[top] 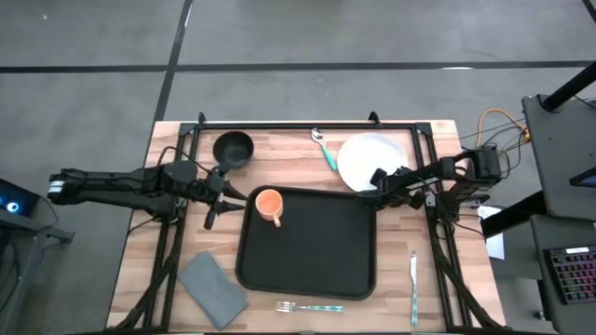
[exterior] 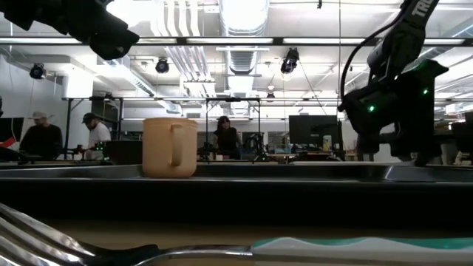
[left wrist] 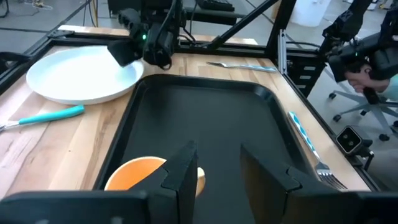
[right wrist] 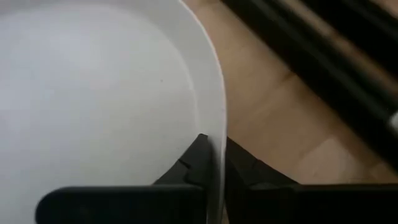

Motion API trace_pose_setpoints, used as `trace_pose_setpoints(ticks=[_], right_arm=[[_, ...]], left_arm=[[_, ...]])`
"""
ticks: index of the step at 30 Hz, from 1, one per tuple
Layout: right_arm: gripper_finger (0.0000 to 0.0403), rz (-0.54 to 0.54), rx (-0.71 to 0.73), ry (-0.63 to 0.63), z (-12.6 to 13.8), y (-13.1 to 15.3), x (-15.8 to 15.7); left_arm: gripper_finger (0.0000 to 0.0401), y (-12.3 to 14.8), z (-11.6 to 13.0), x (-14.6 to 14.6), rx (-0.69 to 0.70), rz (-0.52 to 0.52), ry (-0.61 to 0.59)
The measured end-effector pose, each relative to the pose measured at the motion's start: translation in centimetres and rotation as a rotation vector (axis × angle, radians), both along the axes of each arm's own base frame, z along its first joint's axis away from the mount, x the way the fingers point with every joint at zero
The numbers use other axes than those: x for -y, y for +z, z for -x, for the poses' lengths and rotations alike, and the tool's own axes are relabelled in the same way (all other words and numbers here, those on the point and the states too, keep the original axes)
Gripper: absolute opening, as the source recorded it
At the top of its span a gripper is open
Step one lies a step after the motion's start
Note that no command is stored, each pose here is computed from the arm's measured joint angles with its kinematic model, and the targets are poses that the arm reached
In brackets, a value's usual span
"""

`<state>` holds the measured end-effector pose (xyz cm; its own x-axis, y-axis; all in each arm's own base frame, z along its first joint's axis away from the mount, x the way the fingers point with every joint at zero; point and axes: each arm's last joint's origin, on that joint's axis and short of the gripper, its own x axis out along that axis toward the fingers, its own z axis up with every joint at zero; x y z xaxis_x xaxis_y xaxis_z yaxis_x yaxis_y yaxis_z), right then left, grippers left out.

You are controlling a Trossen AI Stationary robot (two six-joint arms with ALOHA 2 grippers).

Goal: Set up tray
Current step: Put the white plate on the black tray below the orange mug

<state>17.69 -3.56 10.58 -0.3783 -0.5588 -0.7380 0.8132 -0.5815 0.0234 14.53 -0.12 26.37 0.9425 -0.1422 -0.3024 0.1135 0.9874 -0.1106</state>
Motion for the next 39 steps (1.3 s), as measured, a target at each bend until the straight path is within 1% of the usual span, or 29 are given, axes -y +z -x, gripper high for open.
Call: trace_pose_setpoints(ticks=[8,13,18,23,28,30,32,34,39], right_arm=[[0.0008,0.068,-0.018,0.04,1.9,3.5,0.5],[0.0007,0.064,0.02,0.164,2.8,6.0,0.4],[0.0007,0.124,0.075,0.262,4.2,8.3,0.4],[0.0007,0.187,0.129,0.32,5.3,9.8,0.3],[0.0008,0.182,0.137,0.393,6.0,10.8,0.2],[0.0008,0.149,0.147,0.451,5.7,11.4,0.2],[0.0008,0.1,0.152,0.53,5.5,12.1,0.0],[0.0008,0.075,0.155,0.609,5.2,13.1,-0.3],[0.0008,0.097,0.178,0.769,4.4,16.0,-1.1]], left_arm=[[0.0103,-0.1,0.0,0.0,-0.005,0.002,0.001],[0.0103,-0.1,-0.1,0.0,-0.01,0.002,0.001],[0.0103,-0.6,-0.4,0.0,-0.041,0.024,0.008],[0.0103,-1.6,-1.1,0.0,-0.104,0.043,0.017],[0.0103,-2.6,-1.9,0.0,-0.168,0.045,0.016],[0.0102,-2.8,-2.1,0.1,-0.174,0.031,0.005],[0.0102,-2.6,-2.4,0.2,-0.141,0.024,-0.007],[0.0102,-2.1,-2.5,0.3,-0.087,0.01,-0.015],[0.0102,-0.5,-2.4,0.2,0.07,-0.031,-0.005]])
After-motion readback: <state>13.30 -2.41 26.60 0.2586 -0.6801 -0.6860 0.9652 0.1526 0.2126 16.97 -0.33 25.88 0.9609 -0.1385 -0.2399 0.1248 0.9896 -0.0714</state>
